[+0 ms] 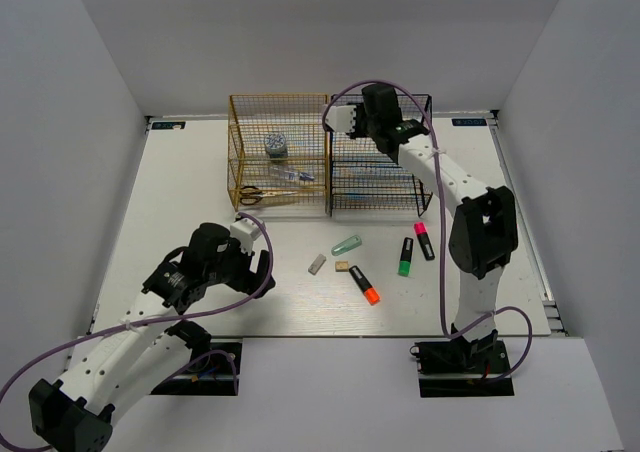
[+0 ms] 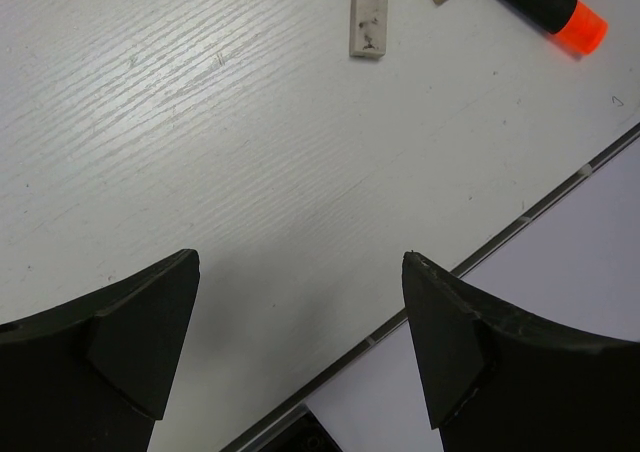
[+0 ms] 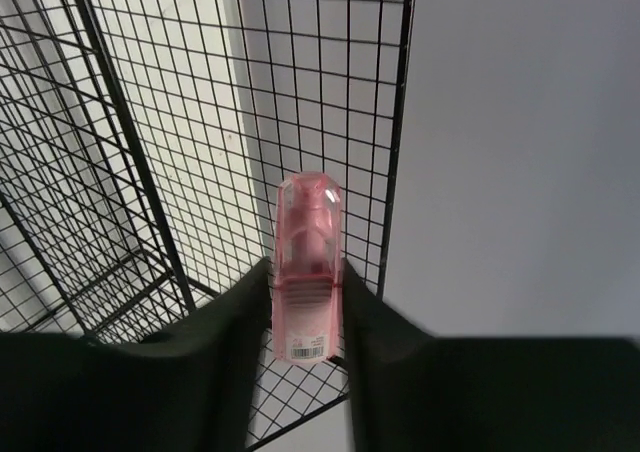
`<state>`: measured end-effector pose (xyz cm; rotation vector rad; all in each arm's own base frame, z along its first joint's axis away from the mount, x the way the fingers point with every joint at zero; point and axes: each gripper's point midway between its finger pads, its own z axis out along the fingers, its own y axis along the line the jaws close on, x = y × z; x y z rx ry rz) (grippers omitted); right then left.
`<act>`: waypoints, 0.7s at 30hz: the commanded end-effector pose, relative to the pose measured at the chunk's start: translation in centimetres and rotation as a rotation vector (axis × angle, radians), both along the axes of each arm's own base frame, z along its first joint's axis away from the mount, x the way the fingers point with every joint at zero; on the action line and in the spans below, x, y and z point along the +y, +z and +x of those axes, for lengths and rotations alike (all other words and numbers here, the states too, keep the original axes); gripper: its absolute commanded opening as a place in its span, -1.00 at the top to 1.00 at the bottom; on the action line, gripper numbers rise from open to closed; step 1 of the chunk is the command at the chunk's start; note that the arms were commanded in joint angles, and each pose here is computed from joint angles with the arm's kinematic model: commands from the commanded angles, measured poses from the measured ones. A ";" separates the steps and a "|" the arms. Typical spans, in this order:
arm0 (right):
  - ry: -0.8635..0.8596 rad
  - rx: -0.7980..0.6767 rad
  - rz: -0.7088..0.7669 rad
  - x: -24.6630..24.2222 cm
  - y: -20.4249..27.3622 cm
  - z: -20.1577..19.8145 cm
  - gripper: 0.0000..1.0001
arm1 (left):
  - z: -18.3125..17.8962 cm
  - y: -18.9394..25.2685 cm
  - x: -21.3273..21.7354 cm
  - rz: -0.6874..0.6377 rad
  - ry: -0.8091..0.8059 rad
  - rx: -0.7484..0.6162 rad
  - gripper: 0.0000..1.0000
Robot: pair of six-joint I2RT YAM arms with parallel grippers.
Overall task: Sort the stationery into containers
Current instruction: Place the stationery in the storage box.
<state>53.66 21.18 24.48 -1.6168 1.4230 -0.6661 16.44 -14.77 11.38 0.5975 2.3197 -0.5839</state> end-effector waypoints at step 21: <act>0.060 0.285 0.574 1.4 6.1 -9.7 1.00 | 0.0 -0.1 0.1 0.002 -0.002 -0.004 -0.83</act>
